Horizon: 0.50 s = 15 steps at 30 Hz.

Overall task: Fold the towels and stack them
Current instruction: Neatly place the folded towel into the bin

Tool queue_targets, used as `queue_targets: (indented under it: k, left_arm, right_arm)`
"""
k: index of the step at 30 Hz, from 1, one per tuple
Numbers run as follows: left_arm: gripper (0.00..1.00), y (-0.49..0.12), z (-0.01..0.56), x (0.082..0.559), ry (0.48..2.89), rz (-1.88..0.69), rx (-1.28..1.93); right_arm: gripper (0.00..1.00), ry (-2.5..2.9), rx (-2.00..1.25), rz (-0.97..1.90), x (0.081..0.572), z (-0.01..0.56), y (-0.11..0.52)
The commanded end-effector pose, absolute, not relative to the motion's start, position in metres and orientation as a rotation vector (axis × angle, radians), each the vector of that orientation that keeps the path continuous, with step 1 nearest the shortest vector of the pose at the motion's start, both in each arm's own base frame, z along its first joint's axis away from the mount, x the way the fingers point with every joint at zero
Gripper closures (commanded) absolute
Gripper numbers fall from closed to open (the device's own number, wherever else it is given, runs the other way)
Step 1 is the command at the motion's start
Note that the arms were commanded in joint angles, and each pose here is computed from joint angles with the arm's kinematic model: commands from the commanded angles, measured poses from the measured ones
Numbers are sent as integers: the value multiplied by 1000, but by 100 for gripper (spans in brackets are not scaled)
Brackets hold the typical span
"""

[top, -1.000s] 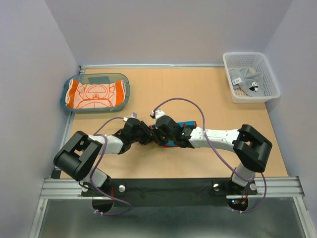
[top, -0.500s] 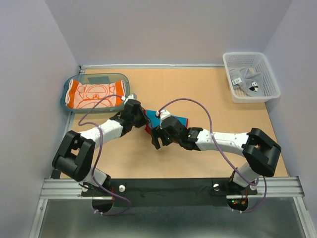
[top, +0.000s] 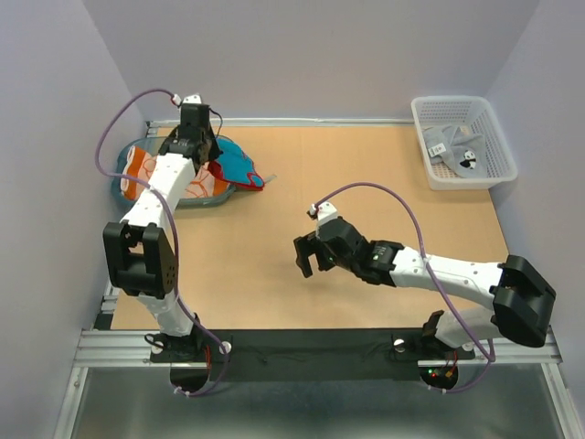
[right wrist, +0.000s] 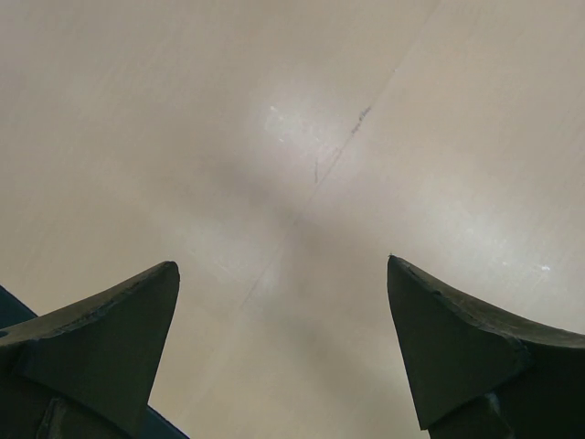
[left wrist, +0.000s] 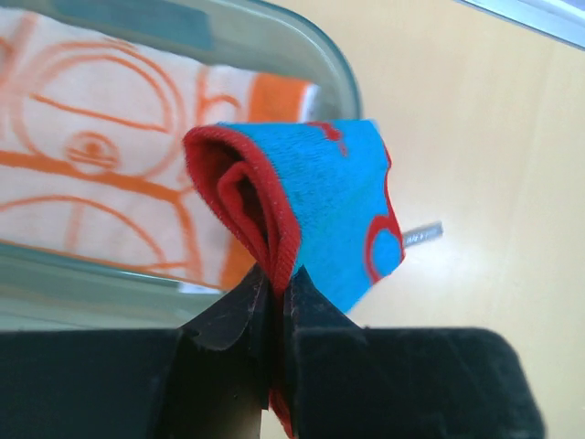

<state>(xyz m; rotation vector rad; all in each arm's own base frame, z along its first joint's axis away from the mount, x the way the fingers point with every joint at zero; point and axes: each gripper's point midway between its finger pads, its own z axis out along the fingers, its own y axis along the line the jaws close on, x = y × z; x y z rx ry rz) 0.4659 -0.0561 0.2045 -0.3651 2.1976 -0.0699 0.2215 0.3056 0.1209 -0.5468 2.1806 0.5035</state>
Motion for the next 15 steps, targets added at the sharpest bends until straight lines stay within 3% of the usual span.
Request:
queue_targets:
  k: [1,8,15]
  left_arm:
    - [100,4,226,463,2226,218,-307]
    - [100,69,215,476,2297,539,-213]
    - [100,99,194,488,2348,613,-195]
  right_arm:
    - [0,2198,-531,411,224,117,288]
    - [0,2234,-577,340,225,108,282]
    - [0,2242,-656,301,232,107,292]
